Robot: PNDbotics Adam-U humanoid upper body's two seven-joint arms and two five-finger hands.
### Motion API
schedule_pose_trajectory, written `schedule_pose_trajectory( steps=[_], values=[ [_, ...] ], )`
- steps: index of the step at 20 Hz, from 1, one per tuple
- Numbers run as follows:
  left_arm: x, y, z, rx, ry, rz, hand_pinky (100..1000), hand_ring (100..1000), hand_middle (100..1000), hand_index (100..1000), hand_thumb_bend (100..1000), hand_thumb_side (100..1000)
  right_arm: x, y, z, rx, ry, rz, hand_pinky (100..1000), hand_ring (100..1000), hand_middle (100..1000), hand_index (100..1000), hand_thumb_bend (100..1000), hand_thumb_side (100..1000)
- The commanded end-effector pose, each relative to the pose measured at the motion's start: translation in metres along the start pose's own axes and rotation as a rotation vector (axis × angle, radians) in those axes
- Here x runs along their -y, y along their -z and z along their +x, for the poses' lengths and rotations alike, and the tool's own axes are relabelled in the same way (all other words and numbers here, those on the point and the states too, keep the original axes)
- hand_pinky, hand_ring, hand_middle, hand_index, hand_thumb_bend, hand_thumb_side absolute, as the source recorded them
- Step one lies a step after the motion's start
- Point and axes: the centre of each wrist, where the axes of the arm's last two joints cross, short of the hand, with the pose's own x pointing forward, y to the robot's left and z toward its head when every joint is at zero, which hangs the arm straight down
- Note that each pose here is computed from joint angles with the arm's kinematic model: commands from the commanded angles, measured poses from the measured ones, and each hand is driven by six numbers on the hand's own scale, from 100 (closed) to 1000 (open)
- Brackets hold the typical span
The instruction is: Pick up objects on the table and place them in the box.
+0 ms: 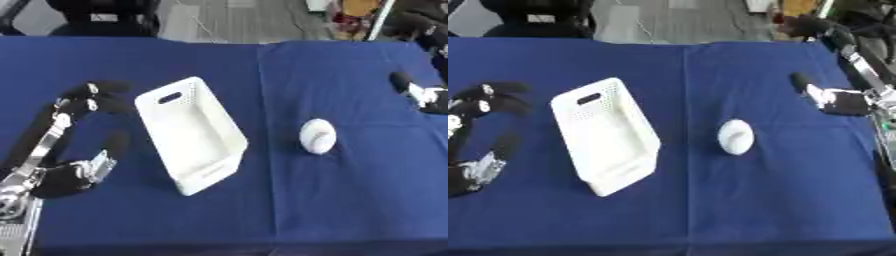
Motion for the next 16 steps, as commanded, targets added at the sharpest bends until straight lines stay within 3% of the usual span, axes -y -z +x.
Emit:
schedule_pose_trajectory(
  steps=[1, 7, 16],
  values=[
    [-0.004, 0.003, 0.004, 0.023, 0.012, -0.005, 629, 661, 816, 730, 240, 690, 0.016, 0.009, 0.003, 0.231, -0.239, 0.318, 969, 876, 907, 1000, 336, 521],
    [-0.004, 0.003, 0.004, 0.024, 0.012, -0.009, 629, 661, 816, 728, 241, 690, 0.007, 0.023, -0.011, 0.231, -0.187, 0.385, 918, 858, 898, 1000, 315, 541],
    [-0.004, 0.002, 0.004, 0.025, 0.012, -0.013, 630, 661, 817, 726, 240, 691, 0.005, 0.022, -0.036, 0.187, -0.096, 0.456, 877, 838, 890, 1000, 297, 565]
  ],
)
